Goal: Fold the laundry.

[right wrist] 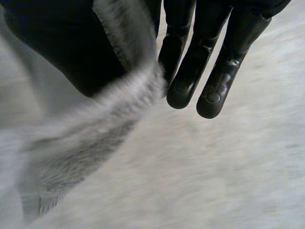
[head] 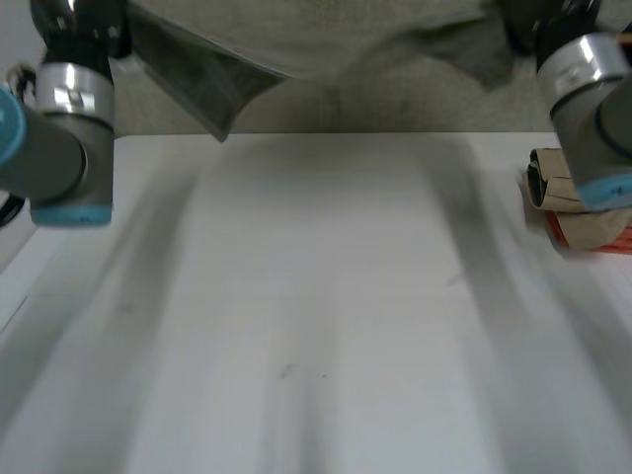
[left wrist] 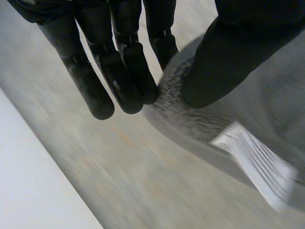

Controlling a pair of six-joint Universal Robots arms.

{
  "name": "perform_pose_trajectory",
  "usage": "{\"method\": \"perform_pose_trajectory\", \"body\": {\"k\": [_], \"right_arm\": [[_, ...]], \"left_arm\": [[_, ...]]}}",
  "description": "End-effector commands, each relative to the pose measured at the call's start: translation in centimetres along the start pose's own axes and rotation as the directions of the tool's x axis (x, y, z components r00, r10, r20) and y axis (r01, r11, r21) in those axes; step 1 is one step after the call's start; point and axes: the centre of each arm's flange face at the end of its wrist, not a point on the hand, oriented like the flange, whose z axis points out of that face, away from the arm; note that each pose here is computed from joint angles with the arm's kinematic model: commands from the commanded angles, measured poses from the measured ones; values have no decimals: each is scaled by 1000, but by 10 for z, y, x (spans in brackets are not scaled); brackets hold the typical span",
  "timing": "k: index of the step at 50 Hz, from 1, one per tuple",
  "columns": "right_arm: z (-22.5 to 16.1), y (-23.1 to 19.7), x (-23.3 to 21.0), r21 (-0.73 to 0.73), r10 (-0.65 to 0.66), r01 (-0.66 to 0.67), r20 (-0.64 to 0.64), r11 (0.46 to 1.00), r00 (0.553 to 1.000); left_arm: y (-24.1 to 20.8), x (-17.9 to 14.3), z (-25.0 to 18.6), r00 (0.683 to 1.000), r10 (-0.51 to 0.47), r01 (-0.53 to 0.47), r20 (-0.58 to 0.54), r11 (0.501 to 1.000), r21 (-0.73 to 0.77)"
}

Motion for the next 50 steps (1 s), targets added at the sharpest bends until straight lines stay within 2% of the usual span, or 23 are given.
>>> {"method": "perform_pose_trajectory", "body": {"k": [1, 4, 8, 14, 19, 20, 23, 24, 28, 36, 38, 41, 45, 48, 49, 50], "right_arm": [[-67, 67, -93, -286, 151, -49, 349, 957, 925], [-95, 83, -118, -377, 213, -42, 425, 925, 880], [-119, 94, -131, -462, 276, -45, 446, 886, 851], [-140, 106, -132, -580, 414, -136, 378, 803, 828], [-145, 112, -120, -669, 558, -304, 200, 678, 805], [-145, 117, -111, -690, 598, -372, 111, 621, 793], [-143, 125, -100, -703, 640, -463, -16, 539, 769], [-143, 129, -96, -704, 659, -508, -74, 497, 749], [-144, 132, -93, -701, 679, -556, -141, 445, 721], [-154, 141, -87, -753, 663, -505, -124, 422, 738], [-155, 140, -87, -763, 657, -480, -98, 432, 748], [-164, 134, -90, -796, 627, -369, 17, 480, 779], [-177, 114, -78, -787, 528, -159, 234, 596, 816], [-182, 101, -59, -764, 455, -63, 314, 642, 833], [-189, 94, -46, -754, 409, 16, 373, 656, 833], [-192, 91, -42, -751, 391, 48, 396, 658, 831]], "left_arm": [[72, 29, -89, 989, -35, -13, -146, 948, -319], [90, 36, -117, 982, -48, -30, -184, 915, -402], [98, 42, -140, 974, -67, -41, -219, 888, -457], [92, 41, -147, 970, -75, -43, -232, 883, -467], [84, 36, -143, 972, -77, -34, -223, 890, -455], [83, 36, -142, 972, -78, -32, -221, 890, -454], [82, 35, -142, 972, -82, -28, -219, 890, -455], [82, 36, -143, 972, -82, -28, -220, 889, -457], [81, 37, -144, 971, -85, -28, -224, 887, -460], [80, 37, -156, 962, -104, -43, -253, 855, -517], [77, 36, -161, 957, -113, -52, -267, 839, -542], [67, 31, -169, 949, -127, -70, -289, 808, -584], [48, 19, -185, 932, -150, -112, -329, 747, -655], [30, 9, -201, 914, -169, -162, -370, 683, -712], [25, 6, -207, 906, -176, -180, -384, 662, -728], [17, -1, -219, 890, -184, -228, -417, 612, -757]]}}
